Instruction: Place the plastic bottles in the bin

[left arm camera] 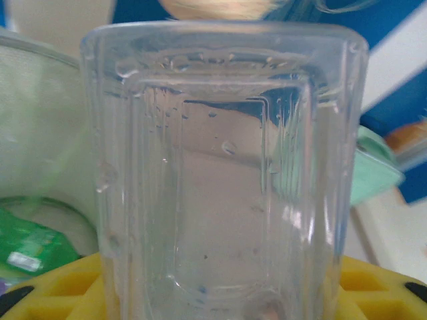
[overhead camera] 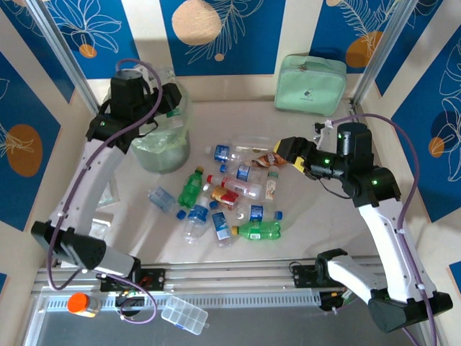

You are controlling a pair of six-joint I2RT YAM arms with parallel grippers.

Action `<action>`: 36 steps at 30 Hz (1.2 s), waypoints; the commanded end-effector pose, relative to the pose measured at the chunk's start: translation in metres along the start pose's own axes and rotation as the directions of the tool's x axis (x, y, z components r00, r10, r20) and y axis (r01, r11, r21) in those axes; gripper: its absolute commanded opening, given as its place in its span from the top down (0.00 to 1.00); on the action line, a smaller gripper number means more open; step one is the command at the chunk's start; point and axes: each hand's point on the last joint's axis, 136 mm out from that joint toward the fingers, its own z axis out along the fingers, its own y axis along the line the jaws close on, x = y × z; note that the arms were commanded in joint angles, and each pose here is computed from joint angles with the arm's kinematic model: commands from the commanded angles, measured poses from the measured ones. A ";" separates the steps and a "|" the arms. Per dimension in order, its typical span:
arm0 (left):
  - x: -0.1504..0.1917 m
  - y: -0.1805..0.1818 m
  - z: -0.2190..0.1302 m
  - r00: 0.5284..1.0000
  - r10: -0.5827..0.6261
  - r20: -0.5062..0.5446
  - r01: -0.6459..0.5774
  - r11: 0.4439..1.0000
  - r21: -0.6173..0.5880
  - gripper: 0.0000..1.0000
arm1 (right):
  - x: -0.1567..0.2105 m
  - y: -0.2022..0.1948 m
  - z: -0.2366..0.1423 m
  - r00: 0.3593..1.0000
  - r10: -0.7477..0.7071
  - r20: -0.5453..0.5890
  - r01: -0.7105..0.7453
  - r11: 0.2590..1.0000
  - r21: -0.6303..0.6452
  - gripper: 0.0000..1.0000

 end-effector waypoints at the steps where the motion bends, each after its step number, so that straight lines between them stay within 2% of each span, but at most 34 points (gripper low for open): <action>1: -0.018 0.030 0.012 0.999 -0.025 0.041 0.030 0.991 -0.129 0.93 | 0.005 0.003 -0.013 1.000 -0.030 0.008 0.030 0.999 0.012 0.10; 6: -0.039 0.068 0.027 0.989 -0.112 0.101 0.132 0.968 -0.215 0.93 | 0.010 0.000 -0.016 1.000 -0.028 -0.003 0.028 0.999 0.024 0.10; 9: -0.040 0.091 0.041 0.979 -0.178 0.098 0.197 0.950 -0.244 0.91 | 0.012 -0.004 -0.016 1.000 -0.019 -0.007 0.020 0.999 0.039 0.10; 15: -0.005 0.129 0.066 0.938 -0.340 0.066 0.342 0.875 -0.342 0.95 | 0.013 -0.013 -0.015 1.000 -0.012 -0.009 0.012 0.997 0.077 0.10; 17: 0.013 0.139 0.071 0.898 -0.434 0.075 0.429 0.826 -0.365 0.96 | 0.013 -0.017 -0.013 1.000 -0.003 -0.012 0.004 0.996 0.092 0.10; 19: 0.026 0.149 0.073 0.863 -0.496 0.099 0.491 0.777 -0.393 1.00 | 0.014 -0.020 -0.011 1.000 0.003 -0.015 -0.002 0.995 0.101 0.10; 21: 0.037 0.160 0.074 0.827 -0.545 0.135 0.546 0.724 -0.421 1.00 | 0.013 -0.023 -0.010 1.000 0.008 -0.014 -0.006 0.994 0.113 0.11; 23: 0.048 0.172 0.075 0.776 -0.602 0.189 0.612 0.644 -0.459 1.00 | 0.013 -0.025 -0.010 1.000 0.008 -0.012 -0.007 0.993 0.122 0.11; 26: 0.067 0.187 0.078 0.713 -0.668 0.216 0.652 0.517 -0.555 1.00 | 0.012 -0.028 -0.009 1.000 0.011 -0.009 -0.010 0.991 0.133 0.11; 28: 0.077 0.190 0.089 0.697 -0.686 0.208 0.650 0.482 -0.588 0.99 | 0.012 -0.029 -0.009 1.000 0.013 -0.008 -0.012 0.991 0.136 0.11; 32: 0.095 0.198 0.118 0.642 -0.734 0.220 0.699 0.443 -0.561 0.87 | 0.012 -0.030 -0.007 1.000 0.011 -0.013 -0.009 0.990 0.137 0.12; 36: 0.106 0.203 0.132 0.625 -0.750 0.217 0.707 0.426 -0.564 0.70 | 0.013 -0.032 -0.007 1.000 0.009 -0.015 -0.007 0.990 0.144 0.11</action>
